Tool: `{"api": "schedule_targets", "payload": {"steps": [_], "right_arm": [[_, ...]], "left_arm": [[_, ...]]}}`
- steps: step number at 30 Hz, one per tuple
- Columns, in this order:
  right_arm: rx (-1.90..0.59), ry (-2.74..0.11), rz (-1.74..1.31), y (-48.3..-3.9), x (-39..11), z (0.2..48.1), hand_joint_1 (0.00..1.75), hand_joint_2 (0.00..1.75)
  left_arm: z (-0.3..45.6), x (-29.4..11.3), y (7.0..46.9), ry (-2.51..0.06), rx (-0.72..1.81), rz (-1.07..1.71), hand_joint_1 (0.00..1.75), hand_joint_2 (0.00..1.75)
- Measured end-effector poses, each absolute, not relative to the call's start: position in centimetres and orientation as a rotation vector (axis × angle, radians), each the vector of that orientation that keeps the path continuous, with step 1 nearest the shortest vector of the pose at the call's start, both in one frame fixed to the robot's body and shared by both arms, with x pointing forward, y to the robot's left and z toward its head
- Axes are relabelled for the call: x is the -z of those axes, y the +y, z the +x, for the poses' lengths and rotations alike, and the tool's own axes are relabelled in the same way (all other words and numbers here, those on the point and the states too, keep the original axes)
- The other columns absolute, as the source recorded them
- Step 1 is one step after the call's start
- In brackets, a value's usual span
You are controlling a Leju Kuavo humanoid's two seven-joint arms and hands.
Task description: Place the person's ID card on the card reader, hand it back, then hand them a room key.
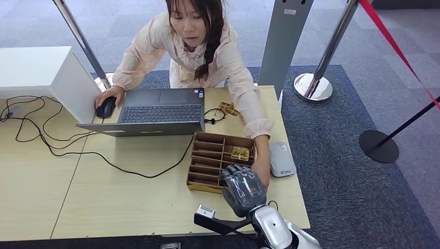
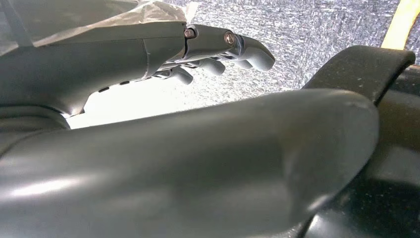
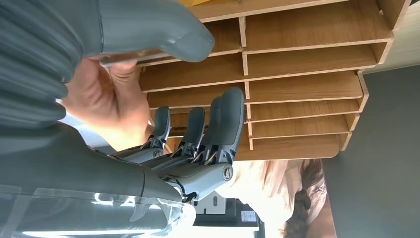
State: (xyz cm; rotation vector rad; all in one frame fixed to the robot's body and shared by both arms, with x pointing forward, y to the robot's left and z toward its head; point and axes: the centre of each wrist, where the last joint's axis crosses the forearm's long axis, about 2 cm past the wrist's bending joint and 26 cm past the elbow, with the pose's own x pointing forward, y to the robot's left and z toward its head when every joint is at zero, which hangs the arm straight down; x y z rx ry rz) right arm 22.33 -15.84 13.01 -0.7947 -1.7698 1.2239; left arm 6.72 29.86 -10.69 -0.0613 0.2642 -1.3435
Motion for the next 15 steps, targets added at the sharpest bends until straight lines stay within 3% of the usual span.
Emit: {"api": "schedule_targets", "payload": {"steps": [15], "right_arm": [[-1.244,-1.752,-0.792,-15.85,-12.99,22.42,0.98,1.75]], "left_arm": [[6.71,10.70,29.76,0.263,1.343,-0.063,0.00,0.00]]}}
